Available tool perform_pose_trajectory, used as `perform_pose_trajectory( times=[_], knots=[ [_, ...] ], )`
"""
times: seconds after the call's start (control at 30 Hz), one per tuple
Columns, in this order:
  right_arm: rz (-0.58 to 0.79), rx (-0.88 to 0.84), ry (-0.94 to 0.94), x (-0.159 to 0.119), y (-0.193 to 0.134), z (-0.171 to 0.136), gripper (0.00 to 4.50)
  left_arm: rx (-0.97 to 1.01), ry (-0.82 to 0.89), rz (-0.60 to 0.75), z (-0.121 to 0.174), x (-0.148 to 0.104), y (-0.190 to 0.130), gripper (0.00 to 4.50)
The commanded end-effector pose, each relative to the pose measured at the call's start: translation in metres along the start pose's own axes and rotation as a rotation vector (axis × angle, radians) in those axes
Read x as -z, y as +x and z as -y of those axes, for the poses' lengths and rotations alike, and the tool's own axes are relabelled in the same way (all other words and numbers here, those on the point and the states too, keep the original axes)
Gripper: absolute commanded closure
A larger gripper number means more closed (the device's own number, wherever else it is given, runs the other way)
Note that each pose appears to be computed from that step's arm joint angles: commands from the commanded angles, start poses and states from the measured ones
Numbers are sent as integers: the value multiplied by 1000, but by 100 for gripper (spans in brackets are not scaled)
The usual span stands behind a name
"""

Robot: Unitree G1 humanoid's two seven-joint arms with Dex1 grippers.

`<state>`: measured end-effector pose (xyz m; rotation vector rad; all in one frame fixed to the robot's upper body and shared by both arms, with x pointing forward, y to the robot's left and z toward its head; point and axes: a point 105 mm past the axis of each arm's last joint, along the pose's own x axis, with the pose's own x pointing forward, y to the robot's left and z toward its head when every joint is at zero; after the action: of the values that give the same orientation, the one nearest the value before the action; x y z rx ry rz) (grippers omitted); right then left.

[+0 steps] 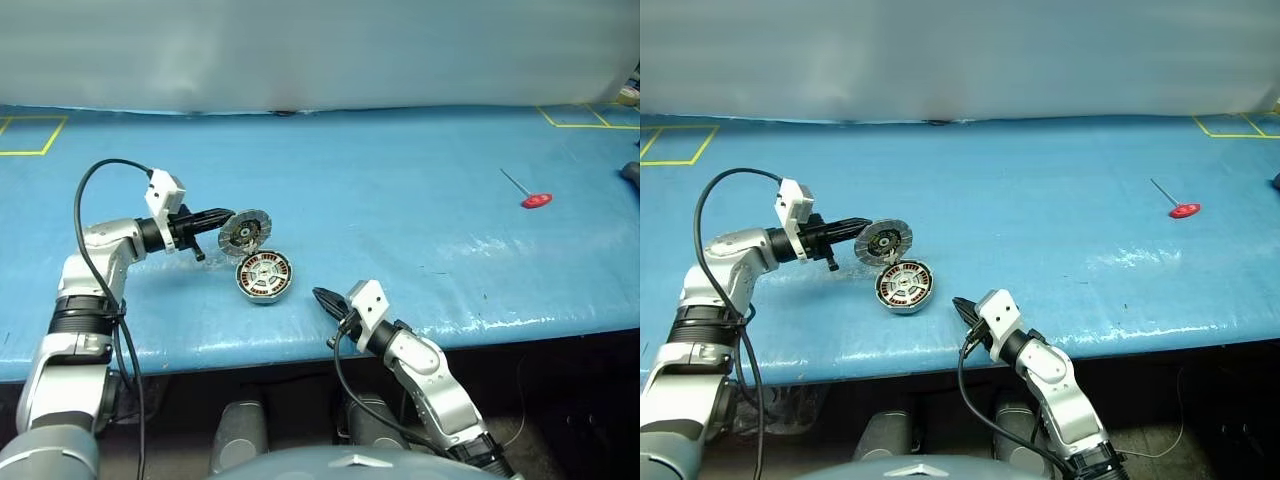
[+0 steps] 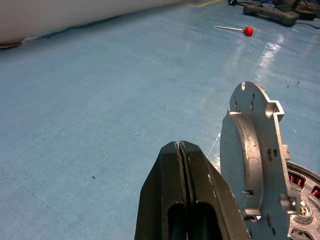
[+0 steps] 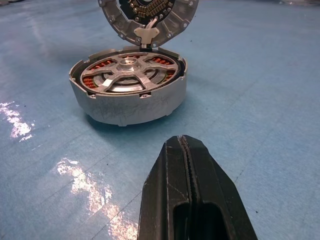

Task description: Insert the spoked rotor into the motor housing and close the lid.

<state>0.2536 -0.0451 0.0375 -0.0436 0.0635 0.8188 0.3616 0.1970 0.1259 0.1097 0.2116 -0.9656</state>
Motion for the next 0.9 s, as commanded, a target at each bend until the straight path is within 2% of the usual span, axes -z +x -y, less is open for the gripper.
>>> perform_pose_trajectory(
  times=[0.03,0.3,0.47,0.9],
  knots=[
    [47,-2,-12,-9,2,-2,450,51,27,-2,2,-12,3,446],
    [38,4,-27,-8,5,-1,450,233,9,-62,26,-17,2,446],
    [28,-10,-37,-6,8,-2,450,248,27,-53,32,-22,5,446],
    [34,-19,-39,-8,12,-3,450,316,47,-155,41,-4,18,446]
  ],
)
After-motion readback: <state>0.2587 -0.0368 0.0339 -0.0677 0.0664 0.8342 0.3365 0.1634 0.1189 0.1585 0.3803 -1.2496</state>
